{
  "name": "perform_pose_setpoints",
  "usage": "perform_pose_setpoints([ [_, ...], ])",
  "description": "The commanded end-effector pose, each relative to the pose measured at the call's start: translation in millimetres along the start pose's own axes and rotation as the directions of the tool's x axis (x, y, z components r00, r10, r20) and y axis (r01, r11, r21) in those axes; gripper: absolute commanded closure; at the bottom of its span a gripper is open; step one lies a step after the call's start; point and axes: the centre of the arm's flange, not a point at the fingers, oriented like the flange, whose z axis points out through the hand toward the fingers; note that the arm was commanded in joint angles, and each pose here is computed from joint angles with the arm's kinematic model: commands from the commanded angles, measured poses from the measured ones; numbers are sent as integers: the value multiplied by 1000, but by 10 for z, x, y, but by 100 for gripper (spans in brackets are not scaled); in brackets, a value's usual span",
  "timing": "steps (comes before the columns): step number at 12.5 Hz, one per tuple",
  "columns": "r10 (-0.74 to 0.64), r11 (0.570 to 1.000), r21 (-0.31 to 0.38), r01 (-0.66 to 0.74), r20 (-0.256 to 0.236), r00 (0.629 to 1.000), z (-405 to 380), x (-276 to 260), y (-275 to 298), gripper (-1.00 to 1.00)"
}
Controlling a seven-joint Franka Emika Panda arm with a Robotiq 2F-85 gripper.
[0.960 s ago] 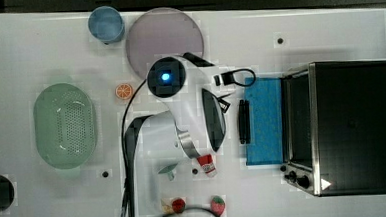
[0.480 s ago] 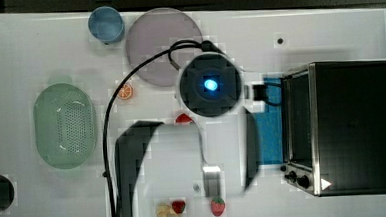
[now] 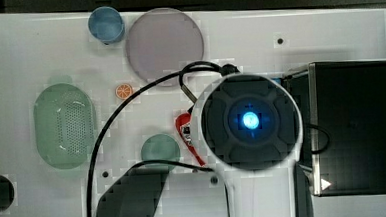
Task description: Flap open oven.
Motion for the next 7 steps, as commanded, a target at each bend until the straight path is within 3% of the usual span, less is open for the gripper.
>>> perform_pose_setpoints([
  [1, 72, 997, 16, -72, 9, 997, -73, 27, -6, 65],
  [7, 70, 998, -1, -70, 17, 997, 17, 40, -56, 65],
])
